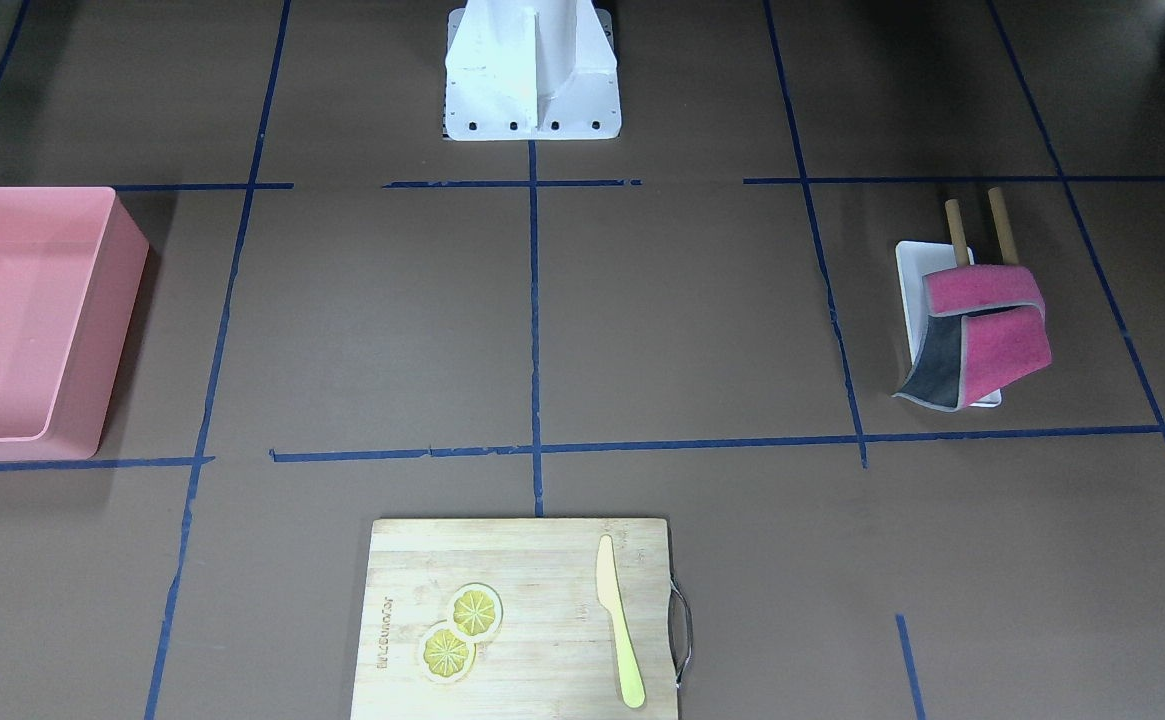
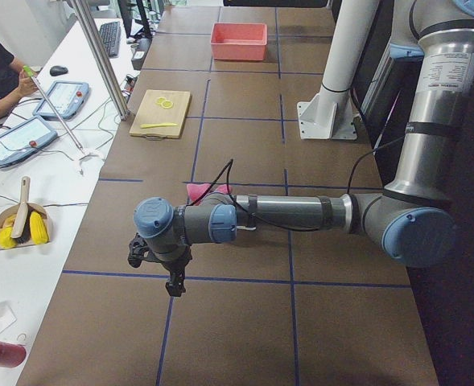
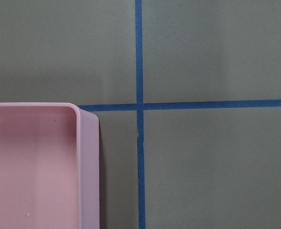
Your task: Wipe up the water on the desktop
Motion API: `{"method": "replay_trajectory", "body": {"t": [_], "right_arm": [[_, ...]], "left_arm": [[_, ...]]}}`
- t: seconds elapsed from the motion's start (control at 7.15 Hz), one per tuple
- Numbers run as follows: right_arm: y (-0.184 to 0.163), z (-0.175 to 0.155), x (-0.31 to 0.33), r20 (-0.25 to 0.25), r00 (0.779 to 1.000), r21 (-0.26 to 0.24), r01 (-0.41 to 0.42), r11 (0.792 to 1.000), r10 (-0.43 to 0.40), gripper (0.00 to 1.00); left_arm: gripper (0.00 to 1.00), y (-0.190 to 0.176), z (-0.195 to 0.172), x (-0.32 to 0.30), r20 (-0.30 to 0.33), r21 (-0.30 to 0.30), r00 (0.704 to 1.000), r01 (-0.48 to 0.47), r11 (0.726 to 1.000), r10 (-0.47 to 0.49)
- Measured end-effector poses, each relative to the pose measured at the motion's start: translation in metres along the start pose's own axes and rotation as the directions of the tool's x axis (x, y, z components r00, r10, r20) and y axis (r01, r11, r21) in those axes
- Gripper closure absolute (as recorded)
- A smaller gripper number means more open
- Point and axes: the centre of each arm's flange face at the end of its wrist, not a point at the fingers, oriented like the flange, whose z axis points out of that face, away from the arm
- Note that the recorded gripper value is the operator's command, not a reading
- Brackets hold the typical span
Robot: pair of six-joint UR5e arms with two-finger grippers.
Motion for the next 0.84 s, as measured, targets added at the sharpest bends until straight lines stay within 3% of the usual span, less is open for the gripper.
{"method": "replay_trajectory", "body": {"t": [0.84], "right_arm": [[-0.0035, -0.0045, -0.0041, -0.008, 1.0, 0.009, 0.006, 1.0, -0.006, 0.0]], "left_arm": [[0.0, -0.001, -0.0019, 0.0017, 0.001, 0.005, 1.0, -0.008, 1.0, 0.008]]}}
